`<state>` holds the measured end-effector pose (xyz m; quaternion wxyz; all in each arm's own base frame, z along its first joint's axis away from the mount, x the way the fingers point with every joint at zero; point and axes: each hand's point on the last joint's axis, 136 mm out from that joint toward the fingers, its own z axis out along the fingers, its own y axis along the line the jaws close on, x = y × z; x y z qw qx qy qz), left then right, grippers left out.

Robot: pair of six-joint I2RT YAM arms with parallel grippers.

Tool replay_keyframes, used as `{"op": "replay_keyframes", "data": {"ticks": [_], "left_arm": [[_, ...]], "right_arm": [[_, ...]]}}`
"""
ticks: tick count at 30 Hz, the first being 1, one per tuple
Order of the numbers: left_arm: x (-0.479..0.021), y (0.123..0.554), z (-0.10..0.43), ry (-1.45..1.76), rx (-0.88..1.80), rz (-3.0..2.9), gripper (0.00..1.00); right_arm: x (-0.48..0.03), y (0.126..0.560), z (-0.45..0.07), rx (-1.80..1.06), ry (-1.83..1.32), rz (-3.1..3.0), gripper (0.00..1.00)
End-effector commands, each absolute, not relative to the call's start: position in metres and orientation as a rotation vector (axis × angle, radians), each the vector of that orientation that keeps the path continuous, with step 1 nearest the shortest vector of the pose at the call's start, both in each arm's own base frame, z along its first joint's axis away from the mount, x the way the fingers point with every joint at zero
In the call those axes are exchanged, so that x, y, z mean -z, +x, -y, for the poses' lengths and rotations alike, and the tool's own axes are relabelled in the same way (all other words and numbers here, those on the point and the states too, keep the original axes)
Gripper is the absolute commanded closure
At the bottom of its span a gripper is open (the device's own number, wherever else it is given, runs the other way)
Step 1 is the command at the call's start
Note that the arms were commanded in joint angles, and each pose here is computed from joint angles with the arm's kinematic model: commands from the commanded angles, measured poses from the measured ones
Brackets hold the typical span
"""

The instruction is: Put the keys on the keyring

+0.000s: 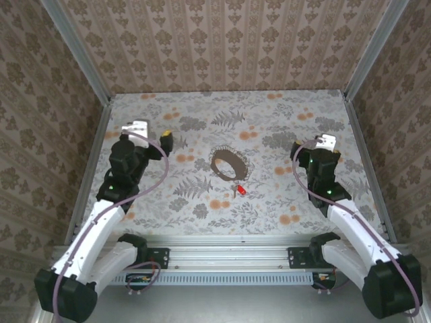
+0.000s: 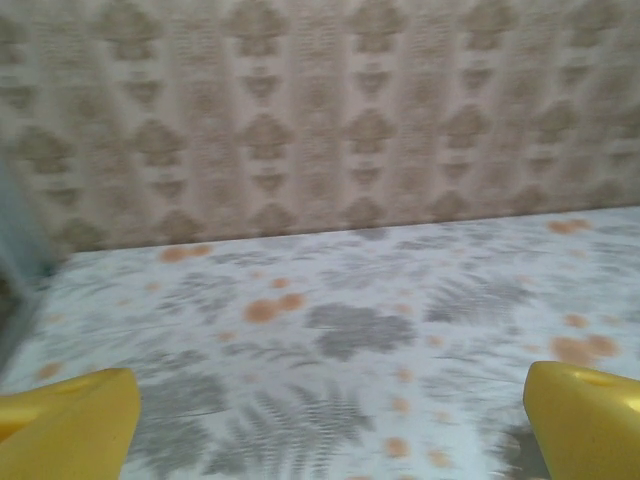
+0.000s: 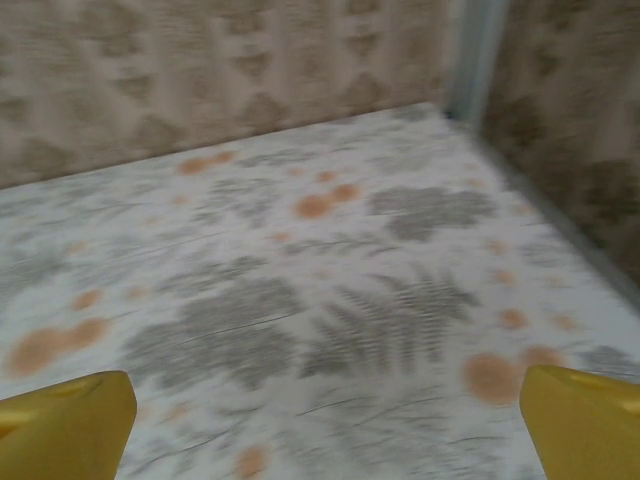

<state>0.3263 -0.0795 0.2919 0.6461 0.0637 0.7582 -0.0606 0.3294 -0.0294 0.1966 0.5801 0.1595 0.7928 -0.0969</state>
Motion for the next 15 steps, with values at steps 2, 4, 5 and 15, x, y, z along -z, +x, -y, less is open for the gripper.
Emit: {"op": "replay_keyframes", "data": {"ticks": [2, 4, 5, 15], "left_arm": [[-0.280, 0.331, 0.026, 0.073, -0.064, -1.662, 0.00], [-0.255, 0.332, 0.003, 0.006, -0.107, -1.703, 0.00], [-0.243, 0.332, -0.008, -0.034, -0.120, -1.732, 0.00], [-0.143, 0.347, 0.004, 0.115, -0.115, -1.797, 0.00]], "right_arm": [[-0.206, 0.337, 0.069, 0.407, 0.478, -1.739, 0.00], [-0.188, 0.342, 0.070, 0.405, 0.495, -1.765, 0.00], [-0.177, 0.346, 0.069, 0.412, 0.490, -1.788, 0.00], [-0.132, 0.376, 0.047, 0.331, 0.344, -1.832, 0.00]]}}
